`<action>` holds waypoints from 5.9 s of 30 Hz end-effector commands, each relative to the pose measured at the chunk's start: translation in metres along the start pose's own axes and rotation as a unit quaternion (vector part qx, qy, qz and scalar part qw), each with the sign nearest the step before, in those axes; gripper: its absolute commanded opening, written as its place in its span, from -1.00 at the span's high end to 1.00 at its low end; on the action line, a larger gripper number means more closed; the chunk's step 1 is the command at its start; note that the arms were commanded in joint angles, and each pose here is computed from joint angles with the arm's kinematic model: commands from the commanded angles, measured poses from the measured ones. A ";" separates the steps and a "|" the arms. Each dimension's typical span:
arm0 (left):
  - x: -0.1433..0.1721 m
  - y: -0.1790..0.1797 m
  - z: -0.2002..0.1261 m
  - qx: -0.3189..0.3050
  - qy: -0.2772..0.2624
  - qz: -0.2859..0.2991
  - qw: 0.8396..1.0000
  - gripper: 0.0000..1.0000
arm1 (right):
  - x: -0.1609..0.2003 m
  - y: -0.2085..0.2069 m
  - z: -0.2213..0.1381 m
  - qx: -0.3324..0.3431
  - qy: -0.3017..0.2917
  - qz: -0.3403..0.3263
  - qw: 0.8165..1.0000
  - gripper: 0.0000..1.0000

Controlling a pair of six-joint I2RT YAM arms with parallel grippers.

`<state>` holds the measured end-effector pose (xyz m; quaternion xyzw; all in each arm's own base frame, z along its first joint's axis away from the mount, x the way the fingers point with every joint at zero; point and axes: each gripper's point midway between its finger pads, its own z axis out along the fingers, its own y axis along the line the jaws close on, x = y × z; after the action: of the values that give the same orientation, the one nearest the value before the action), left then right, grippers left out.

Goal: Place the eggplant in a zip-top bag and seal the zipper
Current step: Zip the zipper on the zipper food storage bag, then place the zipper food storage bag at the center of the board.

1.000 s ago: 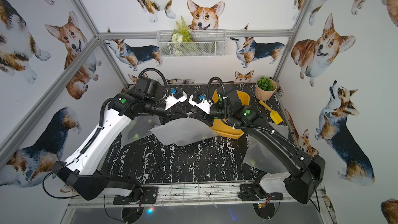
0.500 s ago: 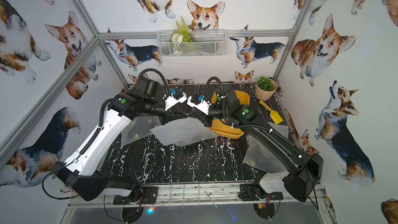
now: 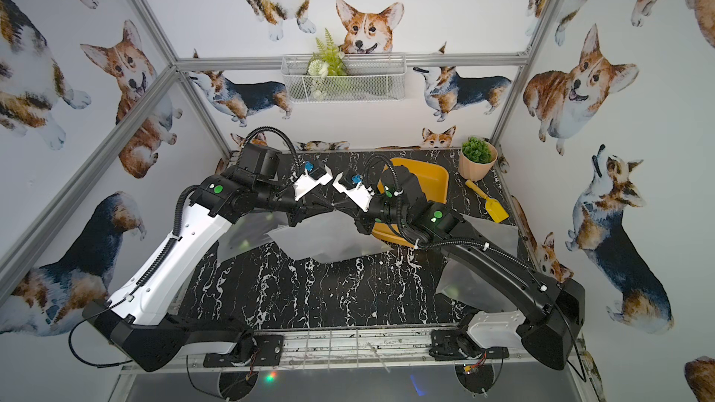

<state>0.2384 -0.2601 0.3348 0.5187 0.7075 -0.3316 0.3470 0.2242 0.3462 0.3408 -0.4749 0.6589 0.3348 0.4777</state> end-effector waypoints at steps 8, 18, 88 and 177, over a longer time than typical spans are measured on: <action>0.003 0.022 0.005 -0.035 0.005 -0.015 0.999 0.90 | -0.031 -0.026 0.006 0.151 -0.080 0.001 0.985 1.00; 0.022 0.032 -0.002 -0.038 0.037 -0.039 0.998 0.89 | -0.042 -0.046 -0.002 0.222 -0.118 -0.002 0.968 1.00; 0.084 0.145 -0.066 -0.227 0.100 -0.145 0.958 0.85 | -0.015 -0.170 -0.070 0.453 -0.097 0.028 0.886 1.00; 0.127 0.345 -0.012 -0.425 0.007 -0.323 0.845 0.22 | 0.049 -0.255 0.092 0.380 -0.007 0.057 0.923 -0.99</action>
<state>0.5095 -0.1191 0.1840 0.0943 0.9146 -0.1350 0.3694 0.4743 0.3366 0.2442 -0.2328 0.7772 0.1239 0.5713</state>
